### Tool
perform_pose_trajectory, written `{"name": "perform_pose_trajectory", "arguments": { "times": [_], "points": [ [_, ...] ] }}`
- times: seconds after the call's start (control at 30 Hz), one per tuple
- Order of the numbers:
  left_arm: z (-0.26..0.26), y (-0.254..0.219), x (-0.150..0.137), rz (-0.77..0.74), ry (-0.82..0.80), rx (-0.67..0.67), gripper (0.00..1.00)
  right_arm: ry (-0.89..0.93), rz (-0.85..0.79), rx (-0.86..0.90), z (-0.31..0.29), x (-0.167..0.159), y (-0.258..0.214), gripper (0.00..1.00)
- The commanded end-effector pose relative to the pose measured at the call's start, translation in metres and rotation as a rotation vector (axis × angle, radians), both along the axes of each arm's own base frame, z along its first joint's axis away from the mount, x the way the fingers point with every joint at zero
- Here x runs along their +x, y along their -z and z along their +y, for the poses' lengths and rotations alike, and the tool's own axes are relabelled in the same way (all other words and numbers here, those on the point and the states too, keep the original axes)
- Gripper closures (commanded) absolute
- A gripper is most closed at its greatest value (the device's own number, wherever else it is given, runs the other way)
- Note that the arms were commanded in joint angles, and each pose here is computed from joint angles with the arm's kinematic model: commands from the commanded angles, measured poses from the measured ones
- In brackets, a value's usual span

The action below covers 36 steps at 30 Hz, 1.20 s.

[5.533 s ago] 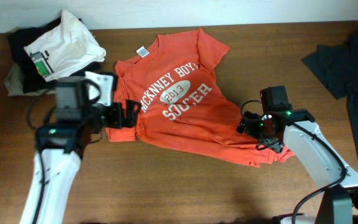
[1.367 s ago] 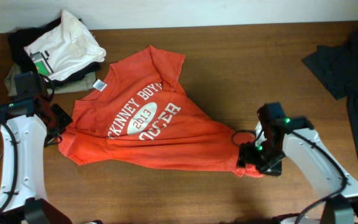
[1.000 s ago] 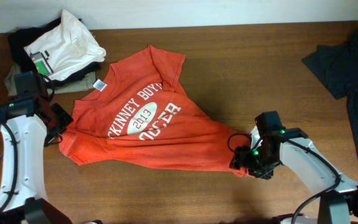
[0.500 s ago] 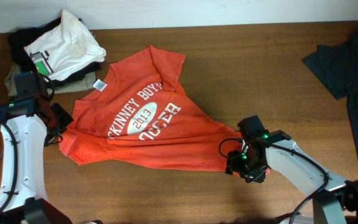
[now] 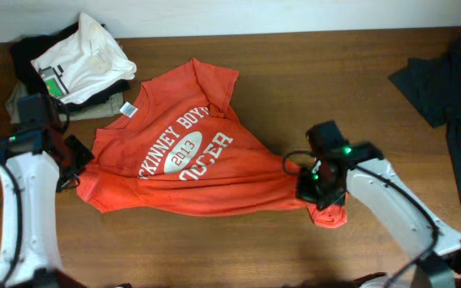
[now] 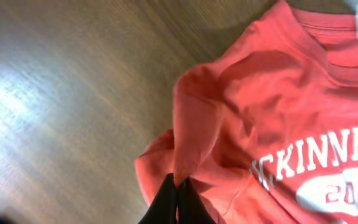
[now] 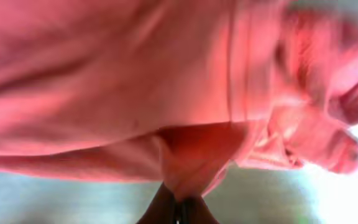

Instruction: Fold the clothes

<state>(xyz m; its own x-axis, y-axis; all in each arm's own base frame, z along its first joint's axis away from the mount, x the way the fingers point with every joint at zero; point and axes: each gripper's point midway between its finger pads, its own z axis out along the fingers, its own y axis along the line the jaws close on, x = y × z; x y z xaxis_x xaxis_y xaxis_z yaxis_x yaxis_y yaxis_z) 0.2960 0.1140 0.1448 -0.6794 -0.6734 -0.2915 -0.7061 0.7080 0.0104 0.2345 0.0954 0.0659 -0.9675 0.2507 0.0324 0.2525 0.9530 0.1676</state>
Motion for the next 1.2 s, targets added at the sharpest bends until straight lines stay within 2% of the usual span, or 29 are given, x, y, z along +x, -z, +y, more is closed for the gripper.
{"name": "perform_pose_trajectory", "arguments": {
  "times": [0.0, 0.07, 0.1, 0.23, 0.37, 0.5, 0.57, 0.63, 0.7, 0.73, 0.8, 0.83, 0.9, 0.93, 0.97, 1.03, 1.1, 1.17],
  "points": [
    [-0.004, -0.078, -0.014, -0.214, -0.002, 0.061, 0.99, -0.058, -0.235, -0.016, -0.003, 0.032, -0.087, 0.96],
    [-0.007, -0.126, -0.026, -0.332, 0.029, 0.111, 0.99, -0.103, -0.379, 0.009, -0.001, 0.037, -0.147, 0.96],
    [-0.012, -0.18, -0.042, -0.469, 0.029, 0.156, 0.99, -0.117, -0.496, 0.01, -0.005, 0.035, -0.198, 0.96],
    [-0.026, -0.308, -0.096, -0.751, 0.063, 0.289, 0.99, -0.034, -0.794, -0.075, -0.04, 0.011, -0.327, 0.96],
    [-0.04, -0.365, -0.142, -0.894, 0.075, 0.353, 0.99, 0.047, -1.025, -0.097, -0.067, -0.028, -0.411, 0.96],
    [-0.06, -0.432, -0.208, -1.151, 0.067, 0.44, 0.99, 0.183, -1.325, -0.105, -0.1, -0.076, -0.491, 0.96],
    [-0.069, -0.45, -0.212, -1.235, 0.098, 0.441, 0.99, 0.235, -1.39, -0.123, -0.11, -0.082, -0.507, 0.96],
    [-0.071, -0.447, -0.176, -1.208, 0.159, 0.374, 0.99, 0.222, -1.339, -0.142, -0.102, -0.054, -0.5, 0.96],
    [-0.061, -0.413, -0.105, -1.043, 0.204, 0.264, 0.99, 0.191, -1.222, -0.19, -0.088, -0.001, -0.477, 0.96],
    [-0.046, -0.384, -0.054, -0.925, 0.199, 0.214, 0.99, 0.194, -1.145, -0.257, -0.086, 0.034, -0.459, 0.96],
    [-0.039, -0.336, 0.022, -0.78, 0.245, 0.081, 0.99, 0.187, -1.009, -0.322, -0.082, 0.089, -0.421, 0.96],
    [-0.044, -0.306, 0.061, -0.712, 0.285, -0.003, 0.99, 0.205, -0.941, -0.341, -0.088, 0.114, -0.4, 0.96],
    [-0.067, -0.243, 0.143, -0.6, 0.368, -0.075, 0.99, 0.246, -0.786, -0.335, -0.112, 0.175, -0.342, 0.96],
    [-0.081, -0.216, 0.173, -0.565, 0.402, -0.095, 0.99, 0.258, -0.745, -0.339, -0.123, 0.194, -0.323, 0.96],
    [-0.089, -0.197, 0.191, -0.542, 0.42, -0.103, 0.99, 0.239, -0.719, -0.338, -0.128, 0.209, -0.308, 0.96],
    [-0.115, -0.124, 0.242, -0.452, 0.456, -0.137, 0.99, 0.213, -0.638, -0.341, -0.133, 0.251, -0.255, 0.96],
    [-0.138, -0.056, 0.276, -0.384, 0.491, -0.16, 0.99, 0.205, -0.586, -0.345, -0.133, 0.284, -0.209, 0.96],
    [-0.142, 0.0, 0.301, -0.345, 0.488, -0.127, 0.99, 0.206, -0.529, -0.353, -0.139, 0.307, -0.163, 0.96]
  ]
}}
